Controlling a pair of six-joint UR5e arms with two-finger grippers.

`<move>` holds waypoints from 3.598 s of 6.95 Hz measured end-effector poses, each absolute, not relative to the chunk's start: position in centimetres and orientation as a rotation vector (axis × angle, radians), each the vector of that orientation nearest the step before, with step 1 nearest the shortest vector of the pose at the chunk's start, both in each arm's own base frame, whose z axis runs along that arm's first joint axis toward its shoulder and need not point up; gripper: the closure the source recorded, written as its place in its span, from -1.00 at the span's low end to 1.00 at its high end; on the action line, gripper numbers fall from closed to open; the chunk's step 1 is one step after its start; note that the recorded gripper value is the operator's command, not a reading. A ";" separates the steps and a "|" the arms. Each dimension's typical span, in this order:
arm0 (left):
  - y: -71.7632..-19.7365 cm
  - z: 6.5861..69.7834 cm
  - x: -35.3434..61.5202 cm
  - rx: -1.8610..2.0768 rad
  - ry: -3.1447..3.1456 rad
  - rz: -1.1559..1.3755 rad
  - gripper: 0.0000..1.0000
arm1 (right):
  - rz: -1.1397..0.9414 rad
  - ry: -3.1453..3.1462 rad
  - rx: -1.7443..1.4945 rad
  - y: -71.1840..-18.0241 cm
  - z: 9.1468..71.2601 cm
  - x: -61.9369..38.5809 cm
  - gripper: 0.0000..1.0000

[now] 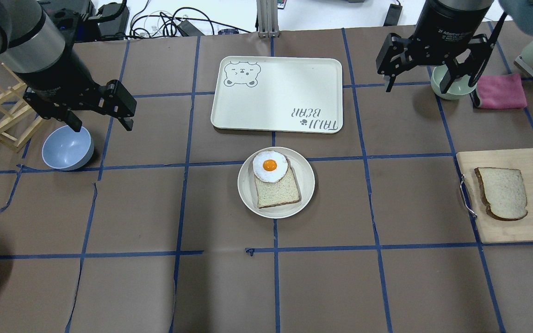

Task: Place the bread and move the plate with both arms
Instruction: 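Move the right gripper down over the bread slice on the cutting board, then close the right gripper on the bread slice's edge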

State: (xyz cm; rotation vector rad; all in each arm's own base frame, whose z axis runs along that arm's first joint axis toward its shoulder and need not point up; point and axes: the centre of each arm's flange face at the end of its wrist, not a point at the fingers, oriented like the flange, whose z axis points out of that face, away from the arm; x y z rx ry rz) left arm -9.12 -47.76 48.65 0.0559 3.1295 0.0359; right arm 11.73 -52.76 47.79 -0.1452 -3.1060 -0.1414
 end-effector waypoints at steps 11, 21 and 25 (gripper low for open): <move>-47.7 48.6 -9.0 0.067 3.128 0.039 -1.00 | -0.319 -2.756 -0.213 -50.1 20.8 -8.3 -0.44; -47.9 48.4 -9.1 0.103 3.130 0.044 -1.00 | -0.398 -2.705 -0.242 -47.1 17.9 -9.9 0.28; -47.9 48.4 -9.1 0.102 3.130 0.044 -1.00 | -0.429 -2.714 -0.237 -46.9 17.1 -10.5 1.00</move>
